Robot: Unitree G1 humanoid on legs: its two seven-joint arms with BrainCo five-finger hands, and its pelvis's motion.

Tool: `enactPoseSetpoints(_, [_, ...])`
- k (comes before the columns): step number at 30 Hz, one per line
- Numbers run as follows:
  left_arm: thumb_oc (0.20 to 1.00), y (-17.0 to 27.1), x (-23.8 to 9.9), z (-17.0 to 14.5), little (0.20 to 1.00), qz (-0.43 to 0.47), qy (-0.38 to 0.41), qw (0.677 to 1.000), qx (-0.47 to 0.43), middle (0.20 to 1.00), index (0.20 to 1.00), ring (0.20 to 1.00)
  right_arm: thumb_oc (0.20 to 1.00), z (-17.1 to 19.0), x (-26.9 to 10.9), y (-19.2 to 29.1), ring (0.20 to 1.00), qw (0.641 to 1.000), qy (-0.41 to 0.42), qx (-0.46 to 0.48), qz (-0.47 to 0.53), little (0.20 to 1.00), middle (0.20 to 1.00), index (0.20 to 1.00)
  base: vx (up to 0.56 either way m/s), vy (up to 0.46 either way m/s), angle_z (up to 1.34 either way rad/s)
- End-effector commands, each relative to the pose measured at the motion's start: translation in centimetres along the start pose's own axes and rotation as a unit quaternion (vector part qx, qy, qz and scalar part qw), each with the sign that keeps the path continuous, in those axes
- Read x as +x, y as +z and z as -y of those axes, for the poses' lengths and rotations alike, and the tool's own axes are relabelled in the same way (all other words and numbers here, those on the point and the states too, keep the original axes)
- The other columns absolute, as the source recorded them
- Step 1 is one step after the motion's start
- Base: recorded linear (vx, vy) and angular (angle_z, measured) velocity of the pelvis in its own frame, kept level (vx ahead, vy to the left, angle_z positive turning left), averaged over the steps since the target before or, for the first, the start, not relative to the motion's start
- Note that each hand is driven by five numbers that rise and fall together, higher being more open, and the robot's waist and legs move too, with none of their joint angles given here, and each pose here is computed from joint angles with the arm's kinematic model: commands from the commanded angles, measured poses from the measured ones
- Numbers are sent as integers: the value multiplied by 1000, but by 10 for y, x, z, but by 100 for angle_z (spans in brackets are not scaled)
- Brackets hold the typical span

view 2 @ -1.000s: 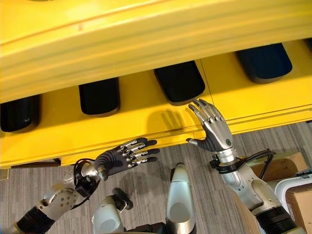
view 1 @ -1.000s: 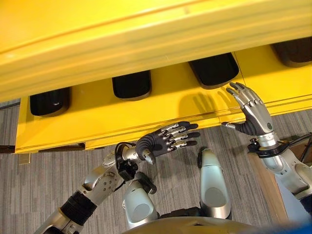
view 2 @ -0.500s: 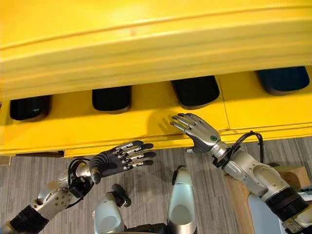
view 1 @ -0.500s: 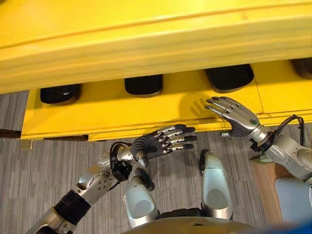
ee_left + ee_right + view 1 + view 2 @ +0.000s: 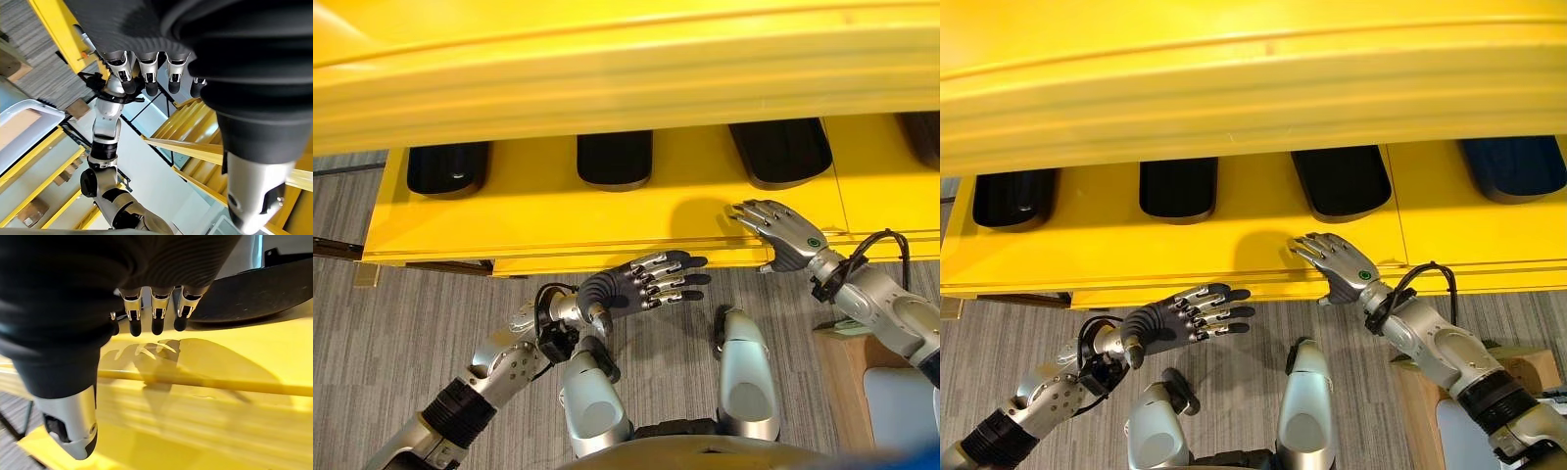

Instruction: Move parts from the plastic box to the shelf.

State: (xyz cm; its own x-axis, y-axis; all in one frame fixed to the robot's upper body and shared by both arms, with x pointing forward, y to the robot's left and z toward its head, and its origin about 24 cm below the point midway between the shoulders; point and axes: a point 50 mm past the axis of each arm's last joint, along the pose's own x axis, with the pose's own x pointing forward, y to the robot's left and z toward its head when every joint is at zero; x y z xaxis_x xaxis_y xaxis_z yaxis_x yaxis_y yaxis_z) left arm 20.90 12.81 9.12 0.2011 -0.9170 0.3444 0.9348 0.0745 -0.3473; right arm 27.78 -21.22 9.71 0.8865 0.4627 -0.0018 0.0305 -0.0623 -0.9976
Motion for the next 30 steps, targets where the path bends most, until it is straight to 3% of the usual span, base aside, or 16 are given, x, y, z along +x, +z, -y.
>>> enactPoseSetpoints(1, [1000, -1, -2, 7, 1000, 11, -22, 1000, 2, 1000, 1000, 1000, 1000, -1, 8, 3, 1000, 1000, -15, -4, -15, 1000, 1000, 1000, 22, -3, 8])
enactPoseSetpoints(9, [1000, -2, 0, 8, 1000, 8, -27, 1000, -2, 1000, 1000, 1000, 1000, -12, 7, -17, 1000, 995, 16, -47, -92, 1000, 1000, 1000, 5, -3, 1])
enactPoseSetpoints(30, [1000, -4, -4, 9, 1000, -7, -28, 1000, -10, 1000, 1000, 1000, 1000, -22, -12, -36, 1000, 982, 104, -88, -131, 1000, 1000, 1000, 10, -7, 2])
